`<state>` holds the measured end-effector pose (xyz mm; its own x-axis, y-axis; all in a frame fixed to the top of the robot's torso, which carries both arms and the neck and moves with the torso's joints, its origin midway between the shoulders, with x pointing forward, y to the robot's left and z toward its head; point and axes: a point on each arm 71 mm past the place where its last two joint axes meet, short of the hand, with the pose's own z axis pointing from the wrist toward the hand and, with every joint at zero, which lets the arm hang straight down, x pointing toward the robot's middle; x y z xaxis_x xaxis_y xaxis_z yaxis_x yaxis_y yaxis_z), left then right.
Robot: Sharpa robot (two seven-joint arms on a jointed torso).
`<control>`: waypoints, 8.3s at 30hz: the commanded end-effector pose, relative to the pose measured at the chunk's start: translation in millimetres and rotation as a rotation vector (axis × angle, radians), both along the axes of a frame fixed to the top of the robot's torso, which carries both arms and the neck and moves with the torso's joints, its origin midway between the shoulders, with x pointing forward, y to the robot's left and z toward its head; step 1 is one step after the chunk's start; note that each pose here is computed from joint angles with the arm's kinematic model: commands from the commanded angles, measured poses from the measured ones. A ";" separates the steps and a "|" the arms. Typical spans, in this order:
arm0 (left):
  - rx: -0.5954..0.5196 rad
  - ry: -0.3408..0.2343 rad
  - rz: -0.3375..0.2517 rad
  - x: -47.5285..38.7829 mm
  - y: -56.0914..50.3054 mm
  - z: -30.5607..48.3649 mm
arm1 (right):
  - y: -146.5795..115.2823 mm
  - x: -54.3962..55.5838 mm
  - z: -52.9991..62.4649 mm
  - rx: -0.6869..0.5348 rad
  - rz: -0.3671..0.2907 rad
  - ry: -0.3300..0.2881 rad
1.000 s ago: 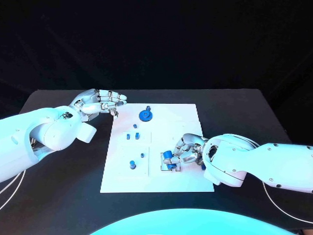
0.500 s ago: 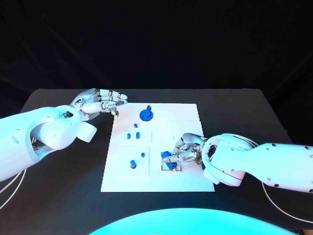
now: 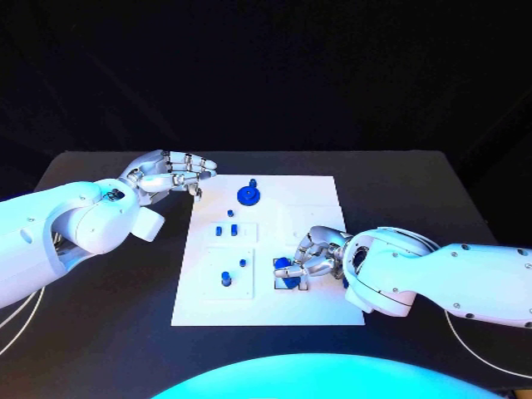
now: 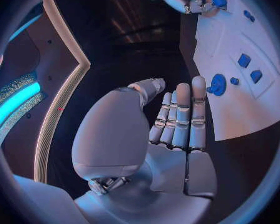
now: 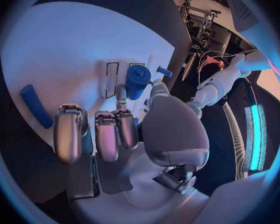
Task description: Assemble the parts on the task board
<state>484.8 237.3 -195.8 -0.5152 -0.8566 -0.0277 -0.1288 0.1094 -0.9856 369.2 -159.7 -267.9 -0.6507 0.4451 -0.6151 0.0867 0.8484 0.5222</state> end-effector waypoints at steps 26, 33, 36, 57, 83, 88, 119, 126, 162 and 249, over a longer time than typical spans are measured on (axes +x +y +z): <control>-0.005 -0.002 -0.011 -0.5 -0.9 0.8 | -6.9 -18.3 9.4 0.005 0.081 -0.019; -0.005 -0.001 -0.011 -0.6 -1.1 0.9 | -6.7 -16.0 7.7 -0.004 0.087 -0.018; -0.005 -0.001 -0.012 -0.7 -1.2 0.9 | -7.6 -12.8 6.0 -0.012 0.080 -0.023; -0.004 0.000 -0.009 -0.9 0.1 0.9 | -4.0 -5.8 2.0 -0.009 0.070 -0.021; -0.050 -0.063 0.025 0.6 1.9 6.4 | -48.6 6.3 30.2 0.064 -0.092 -0.201; -0.059 -0.069 0.024 0.5 0.9 7.1 | -67.9 6.8 35.5 0.020 -0.080 -0.212; -0.065 -0.065 0.016 -0.3 0.1 7.2 | -98.0 -16.2 0.2 -0.228 -0.016 -0.122; -0.063 -0.060 0.013 -0.5 0.5 6.8 | -97.1 -17.4 -4.4 -0.255 -0.003 -0.100; -0.052 -0.044 -0.002 -1.9 1.3 5.6 | -68.3 -19.8 -13.9 -0.219 0.050 -0.110; -0.032 -0.028 -0.028 -3.4 0.0 4.0 | -21.1 -23.1 -12.9 -0.004 0.013 -0.052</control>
<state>482.1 239.6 -192.4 -0.5225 -0.8525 -0.0190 -0.1008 0.0839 -0.9914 347.1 -183.0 -281.6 -0.6208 0.4471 -0.6440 0.0759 0.8518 0.5183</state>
